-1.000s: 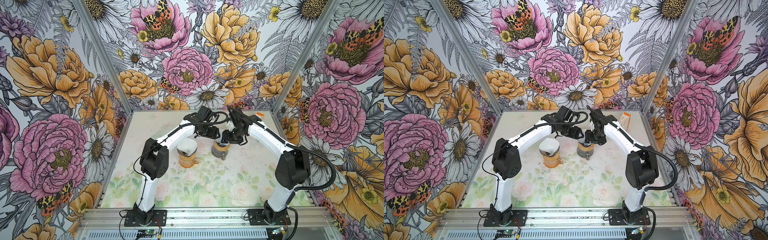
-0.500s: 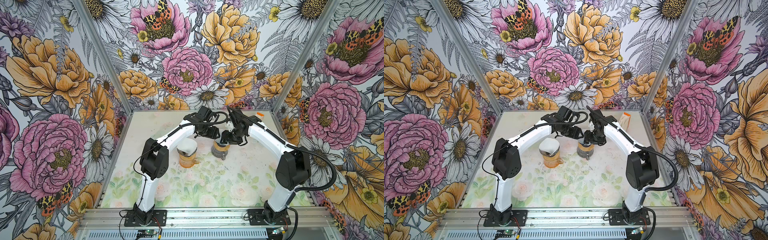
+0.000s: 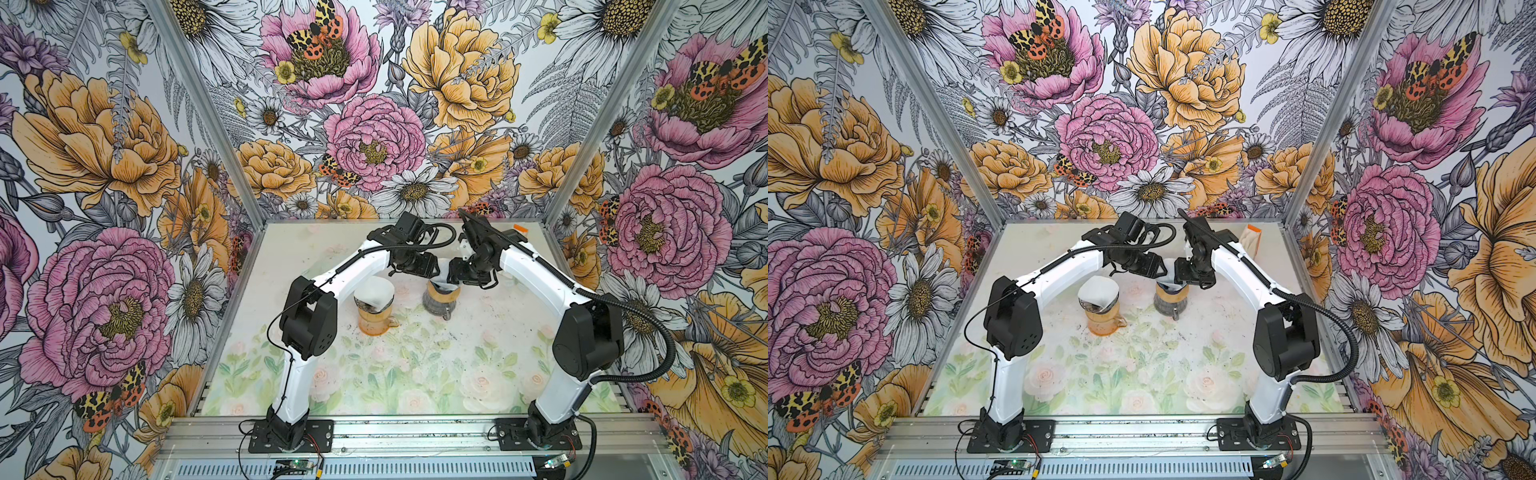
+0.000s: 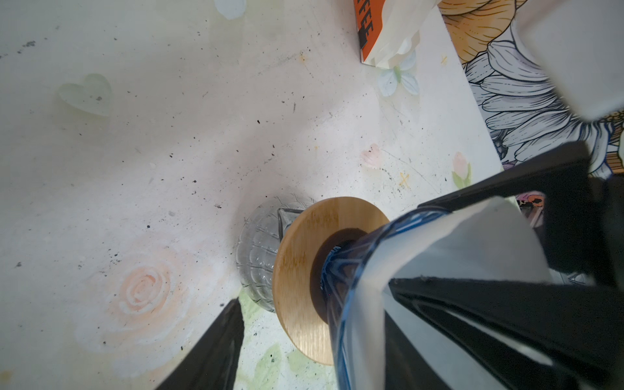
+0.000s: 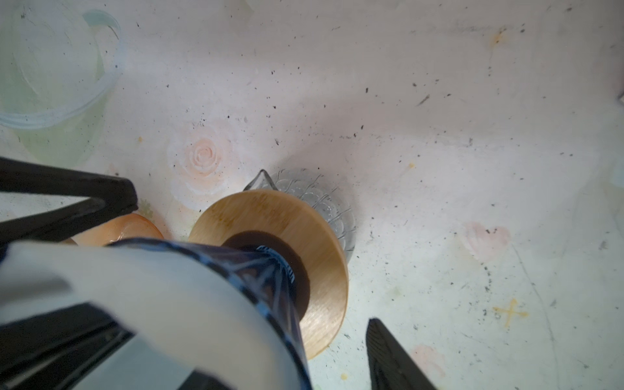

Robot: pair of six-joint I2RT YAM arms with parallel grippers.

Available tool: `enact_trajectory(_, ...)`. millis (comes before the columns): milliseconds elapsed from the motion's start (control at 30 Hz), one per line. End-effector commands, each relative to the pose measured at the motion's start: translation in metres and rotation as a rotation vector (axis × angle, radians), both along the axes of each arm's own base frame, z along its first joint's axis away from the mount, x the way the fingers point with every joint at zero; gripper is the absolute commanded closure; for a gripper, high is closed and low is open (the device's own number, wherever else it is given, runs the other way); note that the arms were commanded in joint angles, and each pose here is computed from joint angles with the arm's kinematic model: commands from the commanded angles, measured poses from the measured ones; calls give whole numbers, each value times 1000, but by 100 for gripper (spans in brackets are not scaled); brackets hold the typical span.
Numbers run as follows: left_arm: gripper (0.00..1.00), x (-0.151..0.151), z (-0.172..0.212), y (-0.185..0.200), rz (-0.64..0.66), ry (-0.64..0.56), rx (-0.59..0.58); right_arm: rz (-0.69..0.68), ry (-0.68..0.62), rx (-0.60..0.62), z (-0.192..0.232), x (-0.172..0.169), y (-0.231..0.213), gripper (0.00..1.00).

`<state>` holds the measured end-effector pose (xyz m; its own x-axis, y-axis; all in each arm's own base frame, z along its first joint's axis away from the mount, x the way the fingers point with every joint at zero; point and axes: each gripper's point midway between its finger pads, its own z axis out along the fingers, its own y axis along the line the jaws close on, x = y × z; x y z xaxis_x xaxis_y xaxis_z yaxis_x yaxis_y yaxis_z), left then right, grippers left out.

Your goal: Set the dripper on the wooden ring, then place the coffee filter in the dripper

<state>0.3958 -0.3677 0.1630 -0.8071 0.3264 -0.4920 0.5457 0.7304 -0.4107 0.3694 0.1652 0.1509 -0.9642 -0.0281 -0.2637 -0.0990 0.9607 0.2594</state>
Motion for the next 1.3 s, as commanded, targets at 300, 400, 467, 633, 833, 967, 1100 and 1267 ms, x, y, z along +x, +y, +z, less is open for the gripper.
enact_trajectory(300,42,0,-6,-3,-12,1,13,-28,-37,-54,-1,17,-6,41)
enact_trajectory(400,42,1,-8,-2,-10,3,16,-33,-35,-64,-4,20,-8,41)
enact_trajectory(467,42,0,-9,-1,-9,6,19,-36,-32,-79,-6,20,-10,41)
enact_trajectory(633,42,0,-12,0,-9,9,31,-44,-20,-106,-13,20,-14,42)
enact_trajectory(833,42,-1,-15,-2,-15,16,31,-43,-10,-107,-17,21,-13,42)
enact_trajectory(967,42,0,-15,-1,-13,16,31,-39,-7,-105,-18,21,-12,42)
enact_trajectory(1100,42,0,-13,-2,-15,11,29,-36,-1,-102,-20,20,-11,42)
enact_trajectory(1267,42,1,-6,-2,-14,-5,27,-35,-2,-96,-18,20,-9,42)
